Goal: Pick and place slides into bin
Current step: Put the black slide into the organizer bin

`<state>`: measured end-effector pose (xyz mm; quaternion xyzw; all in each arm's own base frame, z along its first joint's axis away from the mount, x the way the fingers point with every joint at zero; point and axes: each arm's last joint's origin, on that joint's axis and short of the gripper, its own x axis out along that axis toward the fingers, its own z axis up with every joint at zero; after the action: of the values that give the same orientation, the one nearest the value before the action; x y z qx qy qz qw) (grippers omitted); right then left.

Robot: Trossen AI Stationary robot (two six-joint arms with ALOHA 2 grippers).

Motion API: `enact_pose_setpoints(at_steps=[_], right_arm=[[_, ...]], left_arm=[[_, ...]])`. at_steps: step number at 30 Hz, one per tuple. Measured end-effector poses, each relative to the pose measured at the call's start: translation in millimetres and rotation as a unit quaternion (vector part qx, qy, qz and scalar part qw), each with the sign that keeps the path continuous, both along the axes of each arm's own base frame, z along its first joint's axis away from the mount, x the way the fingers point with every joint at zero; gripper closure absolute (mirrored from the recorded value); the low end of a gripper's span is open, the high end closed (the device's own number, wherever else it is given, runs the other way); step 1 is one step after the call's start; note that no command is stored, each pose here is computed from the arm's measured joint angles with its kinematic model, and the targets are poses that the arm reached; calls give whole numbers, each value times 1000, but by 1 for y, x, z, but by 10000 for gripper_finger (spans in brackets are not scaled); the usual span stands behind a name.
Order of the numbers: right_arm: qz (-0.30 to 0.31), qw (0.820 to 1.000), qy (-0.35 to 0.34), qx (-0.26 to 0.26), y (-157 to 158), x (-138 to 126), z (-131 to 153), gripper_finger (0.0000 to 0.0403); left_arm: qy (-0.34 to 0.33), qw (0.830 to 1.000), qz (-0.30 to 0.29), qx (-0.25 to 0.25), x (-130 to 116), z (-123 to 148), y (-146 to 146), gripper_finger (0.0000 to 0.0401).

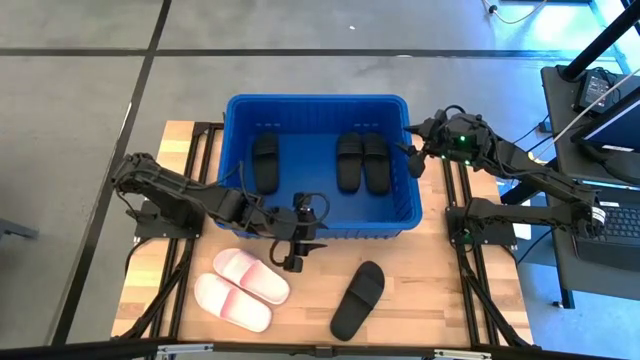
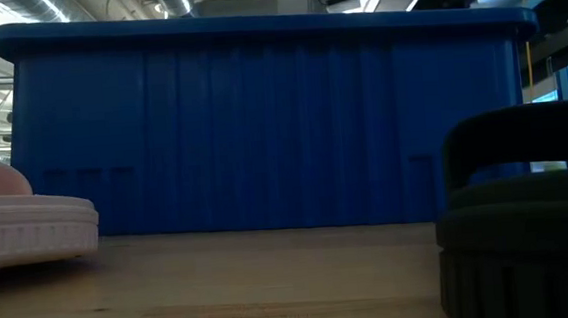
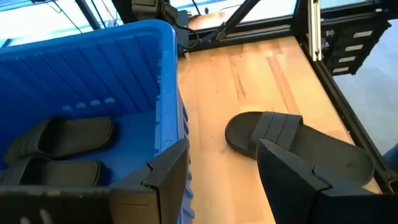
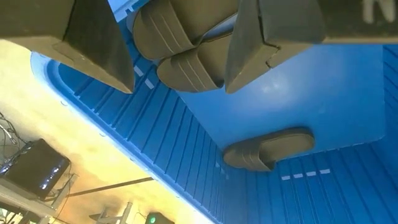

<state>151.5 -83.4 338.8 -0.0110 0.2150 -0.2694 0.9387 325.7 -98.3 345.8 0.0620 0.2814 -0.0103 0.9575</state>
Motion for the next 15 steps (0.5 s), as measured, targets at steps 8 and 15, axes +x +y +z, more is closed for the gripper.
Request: enact_pose_setpoints(at_steps=[8, 15], right_arm=[[0, 1000, 13, 8, 0, 0, -3, 152], [0, 1000, 27, 15, 0, 0, -6, 152]], left_arm=[[-3, 1000, 9, 11, -1, 0, -4, 218], [-6, 999, 23, 27, 3, -4, -6, 218]])
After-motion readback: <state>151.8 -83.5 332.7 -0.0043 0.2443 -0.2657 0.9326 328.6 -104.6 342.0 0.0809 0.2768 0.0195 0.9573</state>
